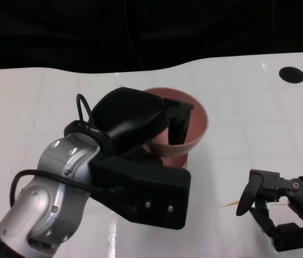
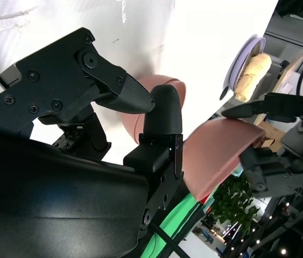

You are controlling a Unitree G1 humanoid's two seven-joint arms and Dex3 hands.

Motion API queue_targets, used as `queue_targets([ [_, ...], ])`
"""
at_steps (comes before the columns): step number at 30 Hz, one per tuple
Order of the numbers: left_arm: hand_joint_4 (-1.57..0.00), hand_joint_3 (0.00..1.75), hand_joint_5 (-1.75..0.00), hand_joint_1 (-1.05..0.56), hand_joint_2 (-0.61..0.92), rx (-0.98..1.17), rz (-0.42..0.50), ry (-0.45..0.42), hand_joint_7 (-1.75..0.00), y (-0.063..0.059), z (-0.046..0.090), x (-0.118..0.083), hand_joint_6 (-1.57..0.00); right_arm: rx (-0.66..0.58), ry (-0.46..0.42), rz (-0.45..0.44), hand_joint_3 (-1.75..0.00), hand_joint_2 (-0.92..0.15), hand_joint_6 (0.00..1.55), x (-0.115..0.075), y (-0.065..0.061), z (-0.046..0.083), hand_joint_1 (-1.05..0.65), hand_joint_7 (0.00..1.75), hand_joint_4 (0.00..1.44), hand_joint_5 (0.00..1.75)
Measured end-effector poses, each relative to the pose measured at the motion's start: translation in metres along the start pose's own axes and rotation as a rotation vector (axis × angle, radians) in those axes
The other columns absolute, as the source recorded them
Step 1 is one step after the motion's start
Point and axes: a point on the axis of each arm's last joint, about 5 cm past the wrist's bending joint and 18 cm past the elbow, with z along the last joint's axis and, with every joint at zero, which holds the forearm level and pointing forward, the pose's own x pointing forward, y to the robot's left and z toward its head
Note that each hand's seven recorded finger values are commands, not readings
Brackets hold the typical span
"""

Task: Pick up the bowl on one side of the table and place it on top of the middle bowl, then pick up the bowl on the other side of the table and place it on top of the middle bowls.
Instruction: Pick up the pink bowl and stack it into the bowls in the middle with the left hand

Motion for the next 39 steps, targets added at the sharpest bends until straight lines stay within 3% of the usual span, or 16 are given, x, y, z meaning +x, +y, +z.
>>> queue_targets([
  [3, -0.79, 0.37, -1.75, -0.07, 0.8, -0.016, -0.007, 0.015, -1.56, -0.01, -0.003, -0.001, -0.68, 0.001, 0.0, 0.001, -1.1, -0.59, 0.7, 0.0, 0.0, 0.0, -0.14, 1.7, 0.9, 1.75],
  [8, -0.79, 0.38, -1.75, -0.05, 0.79, -0.032, -0.005, 0.027, -1.73, -0.023, -0.009, -0.004, -0.59, 0.002, 0.0, 0.001, -1.12, -0.57, 0.7, 0.0, 0.0, 0.0, -0.12, 1.7, 0.9, 1.75],
  [20, -0.81, 0.4, -1.75, -0.04, 0.78, -0.052, 0.014, 0.057, -1.75, -0.039, -0.017, -0.009, -0.57, 0.003, 0.002, 0.002, -1.16, -0.55, 0.7, 0.0, 0.001, 0.0, -0.13, 1.69, 0.89, 1.75],
  [39, -0.75, 0.51, -1.75, -0.08, 0.74, -0.058, 0.05, 0.074, -1.75, -0.045, -0.022, -0.012, -0.57, 0.003, 0.002, 0.005, -1.17, -0.55, 0.69, -0.001, 0.001, 0.0, -0.13, 1.7, 0.9, 1.75],
])
